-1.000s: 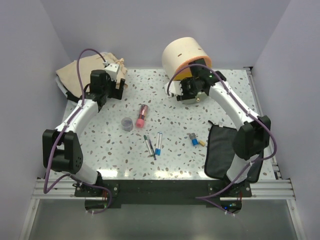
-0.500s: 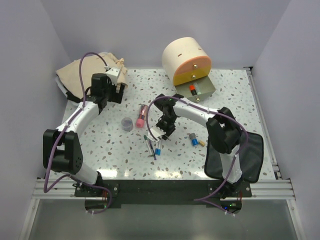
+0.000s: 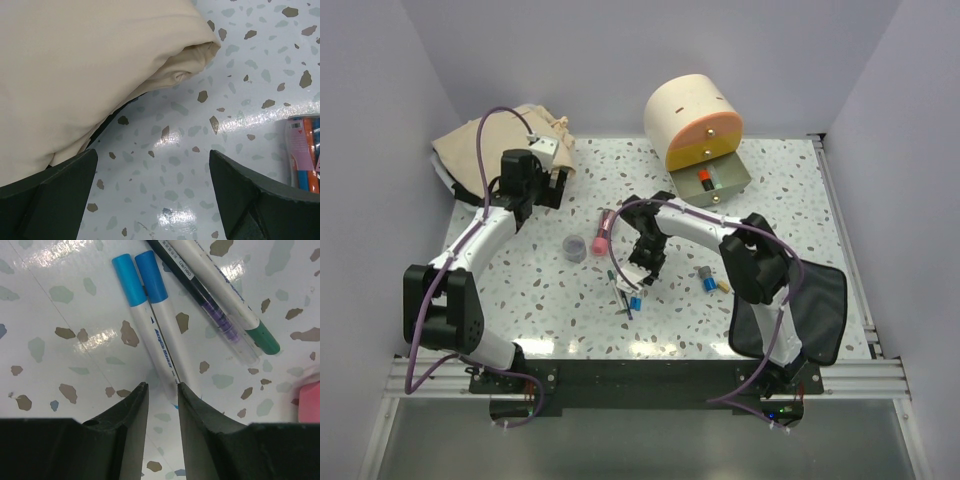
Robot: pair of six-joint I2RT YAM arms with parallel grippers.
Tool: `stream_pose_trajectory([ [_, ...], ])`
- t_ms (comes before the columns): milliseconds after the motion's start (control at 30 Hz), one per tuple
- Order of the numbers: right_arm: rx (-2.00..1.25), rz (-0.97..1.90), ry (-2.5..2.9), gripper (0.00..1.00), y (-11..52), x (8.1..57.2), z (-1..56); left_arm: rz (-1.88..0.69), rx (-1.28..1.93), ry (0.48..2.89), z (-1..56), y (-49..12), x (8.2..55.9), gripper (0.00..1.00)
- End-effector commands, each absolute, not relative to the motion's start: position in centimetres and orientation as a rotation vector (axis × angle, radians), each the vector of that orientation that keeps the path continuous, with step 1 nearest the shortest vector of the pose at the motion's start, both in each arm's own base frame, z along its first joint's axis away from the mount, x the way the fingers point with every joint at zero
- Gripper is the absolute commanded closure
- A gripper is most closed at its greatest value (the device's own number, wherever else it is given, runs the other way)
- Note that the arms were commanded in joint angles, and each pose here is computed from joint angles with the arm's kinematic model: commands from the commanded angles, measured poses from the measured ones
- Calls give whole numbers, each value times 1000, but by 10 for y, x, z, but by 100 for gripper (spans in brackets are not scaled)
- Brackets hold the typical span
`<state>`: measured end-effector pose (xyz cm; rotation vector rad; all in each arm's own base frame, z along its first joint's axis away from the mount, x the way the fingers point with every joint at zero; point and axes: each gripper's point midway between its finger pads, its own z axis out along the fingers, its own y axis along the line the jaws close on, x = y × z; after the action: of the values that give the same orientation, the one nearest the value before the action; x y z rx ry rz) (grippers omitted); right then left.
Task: Sort the stationery into containers
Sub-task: Pick up the pen from the center of the board.
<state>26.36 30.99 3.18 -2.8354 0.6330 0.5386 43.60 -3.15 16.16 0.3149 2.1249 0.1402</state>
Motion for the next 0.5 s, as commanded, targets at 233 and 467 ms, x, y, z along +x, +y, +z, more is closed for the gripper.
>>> stream_pose_trajectory([
  [233, -2962, 495, 561, 64, 309, 263, 14, 146, 303, 2064, 179, -30, 438, 1],
  [467, -3046, 512, 663, 96, 290, 257, 11, 137, 296, 2060, 183, -29, 440, 1],
])
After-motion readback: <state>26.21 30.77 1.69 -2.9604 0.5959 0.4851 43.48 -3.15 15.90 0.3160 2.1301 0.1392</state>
